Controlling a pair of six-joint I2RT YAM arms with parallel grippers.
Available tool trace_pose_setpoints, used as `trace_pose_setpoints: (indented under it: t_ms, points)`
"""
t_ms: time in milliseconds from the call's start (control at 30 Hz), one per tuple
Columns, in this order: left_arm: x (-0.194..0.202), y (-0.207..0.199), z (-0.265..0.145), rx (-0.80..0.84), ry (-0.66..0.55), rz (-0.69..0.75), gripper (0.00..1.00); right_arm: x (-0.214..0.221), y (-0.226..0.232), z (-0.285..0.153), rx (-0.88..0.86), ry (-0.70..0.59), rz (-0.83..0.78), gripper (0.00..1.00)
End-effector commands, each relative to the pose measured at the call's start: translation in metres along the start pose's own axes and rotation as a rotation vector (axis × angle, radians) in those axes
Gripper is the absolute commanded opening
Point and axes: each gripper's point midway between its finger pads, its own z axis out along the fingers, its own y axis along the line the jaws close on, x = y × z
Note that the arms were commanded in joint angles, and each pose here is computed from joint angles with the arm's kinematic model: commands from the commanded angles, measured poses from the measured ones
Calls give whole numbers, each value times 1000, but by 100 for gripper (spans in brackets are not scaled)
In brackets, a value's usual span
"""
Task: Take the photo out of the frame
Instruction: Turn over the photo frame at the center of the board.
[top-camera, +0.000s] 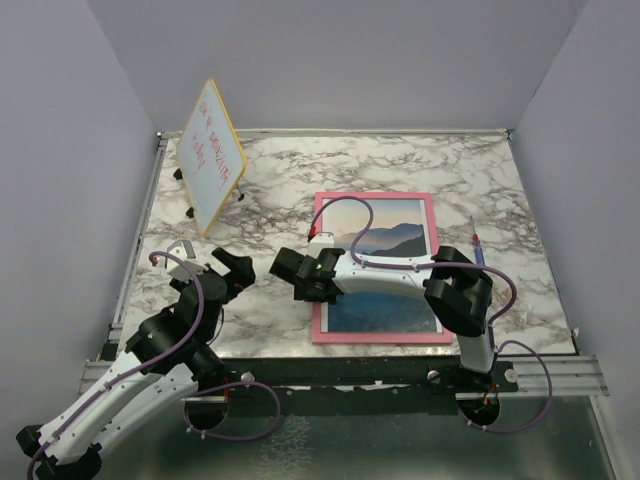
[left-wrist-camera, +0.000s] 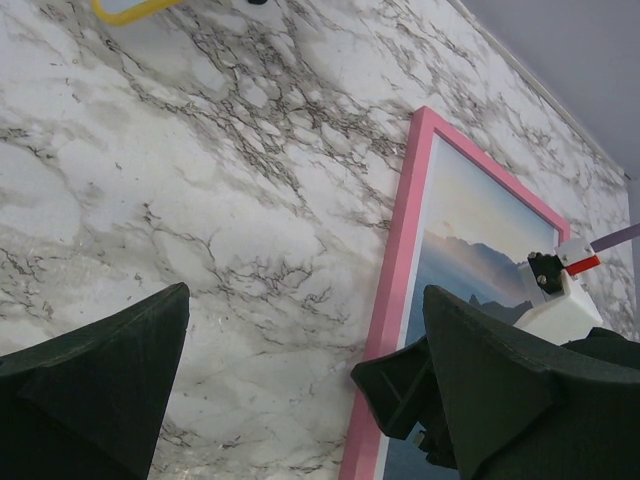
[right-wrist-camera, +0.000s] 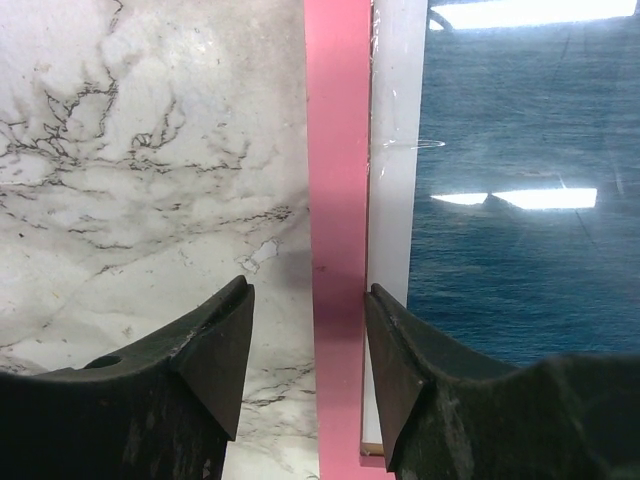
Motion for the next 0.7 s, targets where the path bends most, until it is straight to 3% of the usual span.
trace_pose_setpoints:
  t_ms: [0, 233, 433, 667]
  points:
    - [-1, 4, 0, -13, -14, 3, 99, 7, 3, 7, -7, 30, -16, 52]
    - [-2, 4, -1, -5, -20, -3, 99, 12, -4, 11, 23, 39, -13, 51]
    - [-2, 4, -2, -6, -24, -4, 99, 3, -23, 9, 100, 15, -148, 51]
    - [-3, 5, -3, -7, -29, -9, 99, 16, -8, 14, 8, 61, -123, 45]
